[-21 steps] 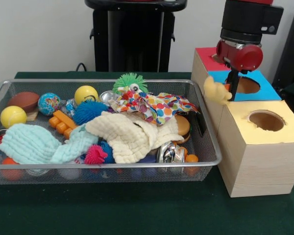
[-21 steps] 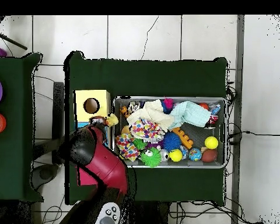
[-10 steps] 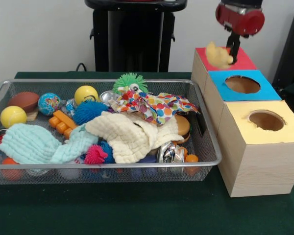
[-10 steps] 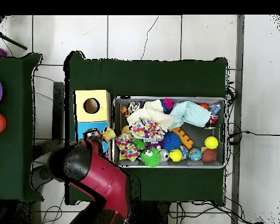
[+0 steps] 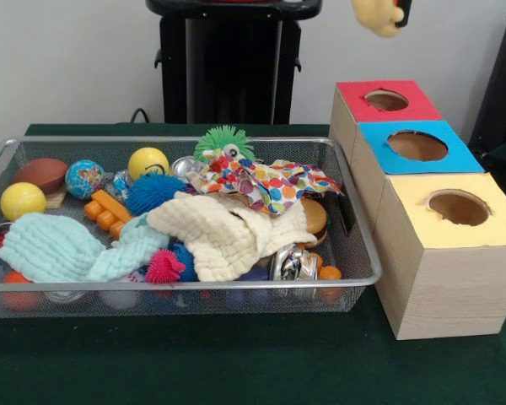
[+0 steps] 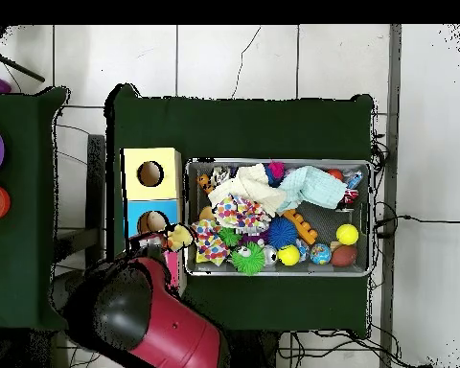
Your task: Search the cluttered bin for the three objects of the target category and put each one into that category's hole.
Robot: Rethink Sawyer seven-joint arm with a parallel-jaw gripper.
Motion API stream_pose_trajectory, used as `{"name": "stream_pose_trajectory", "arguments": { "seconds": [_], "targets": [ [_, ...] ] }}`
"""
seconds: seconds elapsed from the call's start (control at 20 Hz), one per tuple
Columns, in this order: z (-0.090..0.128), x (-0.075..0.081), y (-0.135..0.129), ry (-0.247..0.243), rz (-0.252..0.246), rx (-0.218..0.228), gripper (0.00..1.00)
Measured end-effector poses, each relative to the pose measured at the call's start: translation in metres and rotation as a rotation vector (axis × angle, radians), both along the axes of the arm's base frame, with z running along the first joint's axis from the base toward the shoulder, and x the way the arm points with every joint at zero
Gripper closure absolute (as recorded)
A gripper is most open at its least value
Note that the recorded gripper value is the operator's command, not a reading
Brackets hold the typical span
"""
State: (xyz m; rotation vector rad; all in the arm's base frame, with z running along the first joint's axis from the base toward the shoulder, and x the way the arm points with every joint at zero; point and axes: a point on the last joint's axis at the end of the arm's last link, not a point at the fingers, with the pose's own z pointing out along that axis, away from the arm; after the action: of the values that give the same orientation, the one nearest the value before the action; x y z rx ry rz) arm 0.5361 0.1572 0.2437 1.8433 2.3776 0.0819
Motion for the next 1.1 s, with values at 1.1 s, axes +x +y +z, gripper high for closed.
{"name": "stream_pose_trajectory", "arguments": {
  "seconds": [1.1],
  "targets": [
    [-0.004,-0.096,0.014,-0.057,-0.021,-0.041,1.0]
  ]
}}
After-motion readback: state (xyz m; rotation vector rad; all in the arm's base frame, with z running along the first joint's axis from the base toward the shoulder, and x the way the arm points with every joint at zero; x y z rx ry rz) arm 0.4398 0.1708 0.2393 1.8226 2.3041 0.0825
